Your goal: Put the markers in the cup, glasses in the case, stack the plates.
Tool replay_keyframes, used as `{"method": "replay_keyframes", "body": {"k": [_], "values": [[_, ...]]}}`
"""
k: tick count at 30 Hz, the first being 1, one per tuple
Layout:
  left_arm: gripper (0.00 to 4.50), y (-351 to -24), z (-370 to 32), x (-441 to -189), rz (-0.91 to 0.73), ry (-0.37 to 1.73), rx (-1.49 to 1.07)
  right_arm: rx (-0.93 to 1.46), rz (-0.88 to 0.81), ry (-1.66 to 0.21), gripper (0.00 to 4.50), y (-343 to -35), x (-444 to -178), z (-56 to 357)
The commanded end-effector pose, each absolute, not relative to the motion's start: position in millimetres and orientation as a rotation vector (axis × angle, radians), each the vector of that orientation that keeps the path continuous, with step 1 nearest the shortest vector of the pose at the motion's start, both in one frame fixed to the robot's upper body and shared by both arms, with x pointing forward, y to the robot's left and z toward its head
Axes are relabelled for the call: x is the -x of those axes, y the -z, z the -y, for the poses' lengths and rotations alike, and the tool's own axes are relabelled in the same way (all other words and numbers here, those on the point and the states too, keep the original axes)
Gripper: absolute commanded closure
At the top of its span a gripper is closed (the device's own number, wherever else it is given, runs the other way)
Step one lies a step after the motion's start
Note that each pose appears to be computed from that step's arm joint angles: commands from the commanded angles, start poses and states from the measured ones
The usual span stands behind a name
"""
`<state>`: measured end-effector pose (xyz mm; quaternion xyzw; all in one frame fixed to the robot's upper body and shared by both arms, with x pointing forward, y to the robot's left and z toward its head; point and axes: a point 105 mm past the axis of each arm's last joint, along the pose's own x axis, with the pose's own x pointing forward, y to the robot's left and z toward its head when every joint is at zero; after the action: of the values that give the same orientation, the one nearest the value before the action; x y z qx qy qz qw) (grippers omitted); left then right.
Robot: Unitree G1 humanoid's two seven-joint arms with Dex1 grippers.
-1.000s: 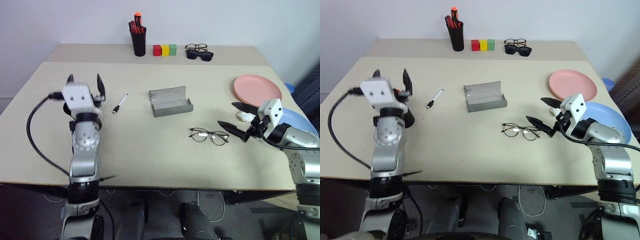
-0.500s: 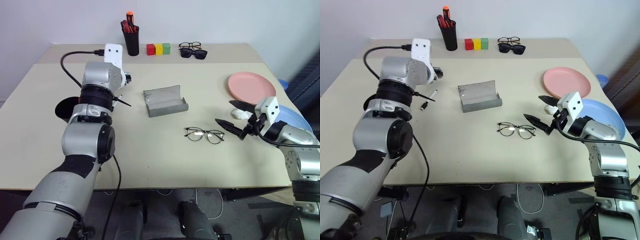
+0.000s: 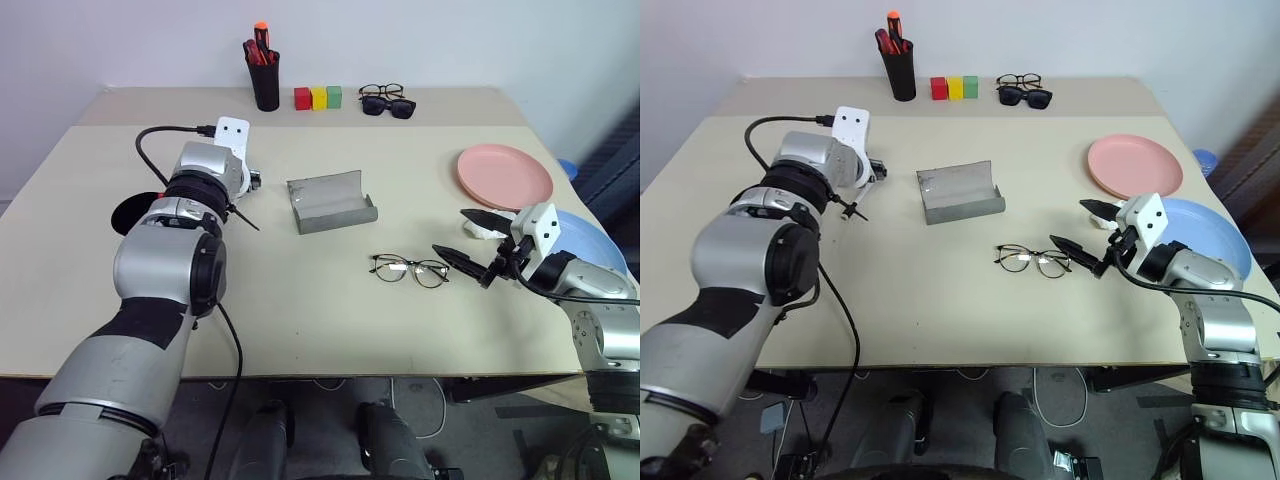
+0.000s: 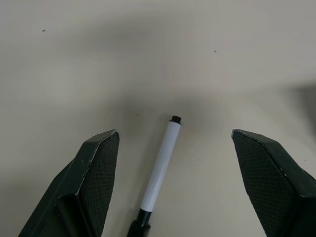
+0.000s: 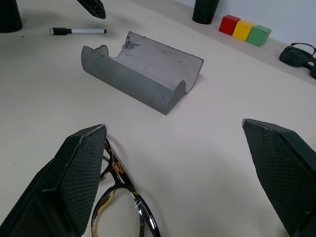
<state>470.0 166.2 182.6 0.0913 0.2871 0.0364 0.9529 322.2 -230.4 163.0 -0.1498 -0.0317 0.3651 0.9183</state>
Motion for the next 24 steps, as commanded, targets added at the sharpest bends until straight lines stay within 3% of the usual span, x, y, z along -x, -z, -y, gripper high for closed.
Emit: {"method": "replay_keyframes", "body": {"k": [1, 14, 24], "values": [[0.8, -192, -173, -471, -0.564, -0.085, -0.202, 0.332, 0.136, -0.736, 0.0, -180, -319, 232], [0.8, -166, -164, -460, -0.686, -0.049, -0.039, 0.33, 0.129, -0.741, 0.0, -179, -319, 231], [0.8, -170, -169, -460, -0.683, -0.123, -0.065, 0.322, 0.125, -0.742, 0.0, -176, -320, 229]]}}
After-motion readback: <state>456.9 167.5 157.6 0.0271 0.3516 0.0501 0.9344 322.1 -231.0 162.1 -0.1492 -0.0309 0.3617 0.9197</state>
